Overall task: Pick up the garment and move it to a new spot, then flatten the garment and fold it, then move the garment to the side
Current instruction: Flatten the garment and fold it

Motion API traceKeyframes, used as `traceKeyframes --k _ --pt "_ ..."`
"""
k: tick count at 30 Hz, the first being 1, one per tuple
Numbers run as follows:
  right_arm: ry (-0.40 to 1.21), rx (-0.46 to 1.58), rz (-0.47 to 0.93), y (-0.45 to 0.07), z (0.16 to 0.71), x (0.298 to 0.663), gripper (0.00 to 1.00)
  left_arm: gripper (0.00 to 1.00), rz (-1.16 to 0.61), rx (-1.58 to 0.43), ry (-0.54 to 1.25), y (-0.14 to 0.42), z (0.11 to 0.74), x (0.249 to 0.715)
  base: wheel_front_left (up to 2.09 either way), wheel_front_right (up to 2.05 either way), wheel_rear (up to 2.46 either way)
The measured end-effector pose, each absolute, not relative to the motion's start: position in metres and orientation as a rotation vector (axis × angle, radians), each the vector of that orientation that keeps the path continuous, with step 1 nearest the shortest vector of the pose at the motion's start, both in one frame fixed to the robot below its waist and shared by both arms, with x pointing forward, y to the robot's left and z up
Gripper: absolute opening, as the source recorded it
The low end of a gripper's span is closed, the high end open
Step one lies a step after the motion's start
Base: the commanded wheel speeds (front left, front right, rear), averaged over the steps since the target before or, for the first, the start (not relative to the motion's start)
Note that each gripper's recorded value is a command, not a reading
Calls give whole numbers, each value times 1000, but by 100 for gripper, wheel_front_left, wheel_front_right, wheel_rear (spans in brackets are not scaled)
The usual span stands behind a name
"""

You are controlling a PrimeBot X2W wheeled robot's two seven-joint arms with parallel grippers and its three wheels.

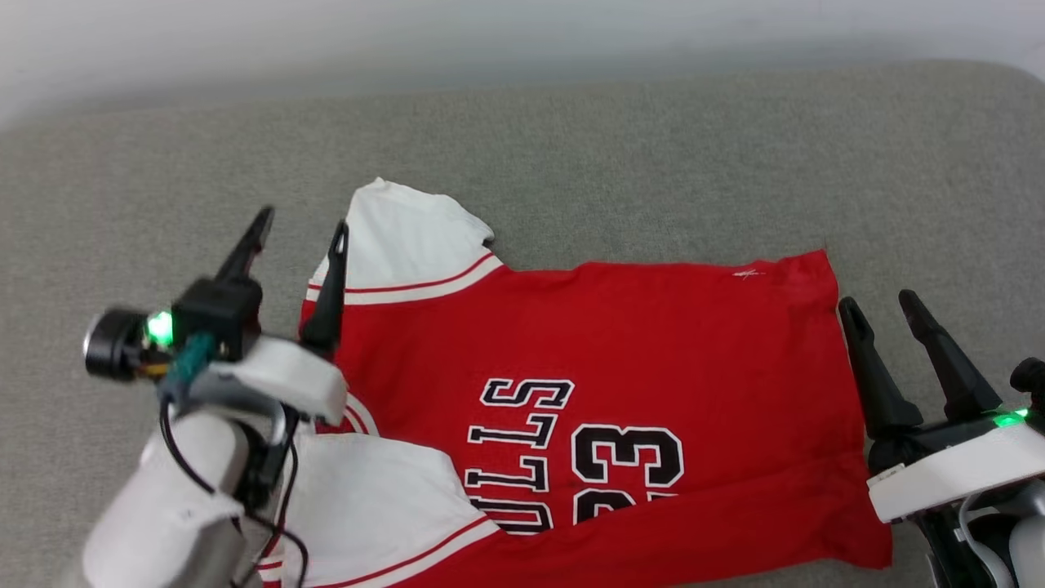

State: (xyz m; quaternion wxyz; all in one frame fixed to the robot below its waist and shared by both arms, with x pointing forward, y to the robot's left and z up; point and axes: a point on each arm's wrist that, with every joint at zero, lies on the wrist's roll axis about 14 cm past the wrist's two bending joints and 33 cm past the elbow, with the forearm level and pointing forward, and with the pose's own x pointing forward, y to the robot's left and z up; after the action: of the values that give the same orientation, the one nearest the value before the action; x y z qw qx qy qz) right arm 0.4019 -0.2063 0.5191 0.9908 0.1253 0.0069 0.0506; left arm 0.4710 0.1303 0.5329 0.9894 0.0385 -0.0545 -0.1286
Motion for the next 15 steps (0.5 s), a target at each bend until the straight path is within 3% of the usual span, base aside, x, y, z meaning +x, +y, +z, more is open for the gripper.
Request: traceKeyframes --k 4,7,15 --pt "35 246 101 -210 510 412 100 100 -338 199 -6 127 532 530 0 0 0" --pt "42 249 103 -210 504 420 100 100 -372 273 185 125 509 566 0 0 0" --pt "91 245 81 -218 481 427 100 100 -420 411 586 122 454 615 0 0 0"
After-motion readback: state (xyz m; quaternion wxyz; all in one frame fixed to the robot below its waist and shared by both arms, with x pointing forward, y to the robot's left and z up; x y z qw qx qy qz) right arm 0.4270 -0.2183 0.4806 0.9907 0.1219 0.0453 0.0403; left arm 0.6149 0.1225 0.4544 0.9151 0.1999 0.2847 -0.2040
